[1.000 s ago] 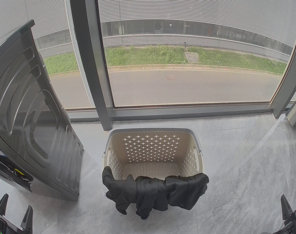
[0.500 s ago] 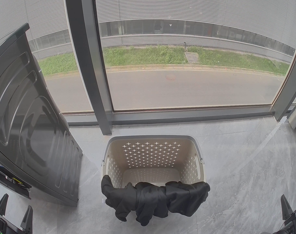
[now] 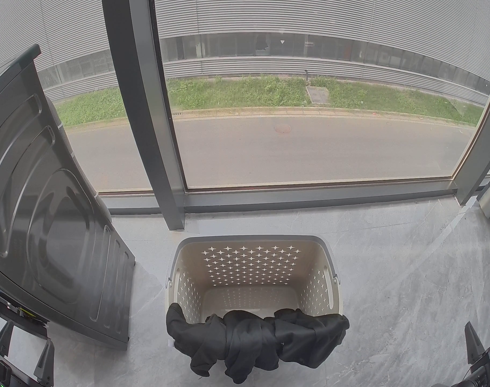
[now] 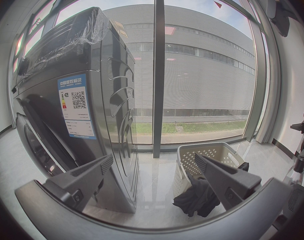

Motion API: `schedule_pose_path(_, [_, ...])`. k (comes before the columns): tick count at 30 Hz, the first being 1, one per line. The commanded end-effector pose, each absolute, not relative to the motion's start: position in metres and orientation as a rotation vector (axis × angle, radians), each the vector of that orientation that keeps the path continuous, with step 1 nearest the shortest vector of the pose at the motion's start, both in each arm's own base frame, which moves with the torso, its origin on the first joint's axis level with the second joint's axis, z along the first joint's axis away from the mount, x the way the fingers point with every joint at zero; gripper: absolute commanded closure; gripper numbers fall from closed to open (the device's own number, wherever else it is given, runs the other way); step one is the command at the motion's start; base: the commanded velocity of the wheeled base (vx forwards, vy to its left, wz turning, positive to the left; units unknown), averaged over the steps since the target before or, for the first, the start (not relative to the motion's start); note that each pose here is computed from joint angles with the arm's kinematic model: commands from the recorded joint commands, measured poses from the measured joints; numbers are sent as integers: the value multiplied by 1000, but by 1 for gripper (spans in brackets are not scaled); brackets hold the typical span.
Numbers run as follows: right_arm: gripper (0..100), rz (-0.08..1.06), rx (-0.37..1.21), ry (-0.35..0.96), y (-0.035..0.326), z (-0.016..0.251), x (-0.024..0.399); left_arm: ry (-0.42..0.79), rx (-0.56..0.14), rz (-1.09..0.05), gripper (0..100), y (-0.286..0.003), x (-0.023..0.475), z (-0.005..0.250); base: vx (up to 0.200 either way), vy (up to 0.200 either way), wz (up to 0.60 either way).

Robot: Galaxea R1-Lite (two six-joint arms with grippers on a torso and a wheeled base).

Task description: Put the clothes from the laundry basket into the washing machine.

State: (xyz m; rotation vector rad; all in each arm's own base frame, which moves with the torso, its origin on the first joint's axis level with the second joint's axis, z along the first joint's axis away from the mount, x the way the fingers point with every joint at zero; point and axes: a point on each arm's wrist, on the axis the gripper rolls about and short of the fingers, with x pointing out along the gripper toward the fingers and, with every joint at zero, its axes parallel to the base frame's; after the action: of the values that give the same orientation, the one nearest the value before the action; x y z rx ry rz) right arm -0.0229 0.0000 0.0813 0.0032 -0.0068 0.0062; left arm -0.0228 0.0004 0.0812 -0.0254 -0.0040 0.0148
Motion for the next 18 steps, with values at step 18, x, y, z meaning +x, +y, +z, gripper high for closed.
schedule_pose_path(18, [0,8,3,-6,0,76,-23,-5,-26,15,0,0,-23,76,67,0,0])
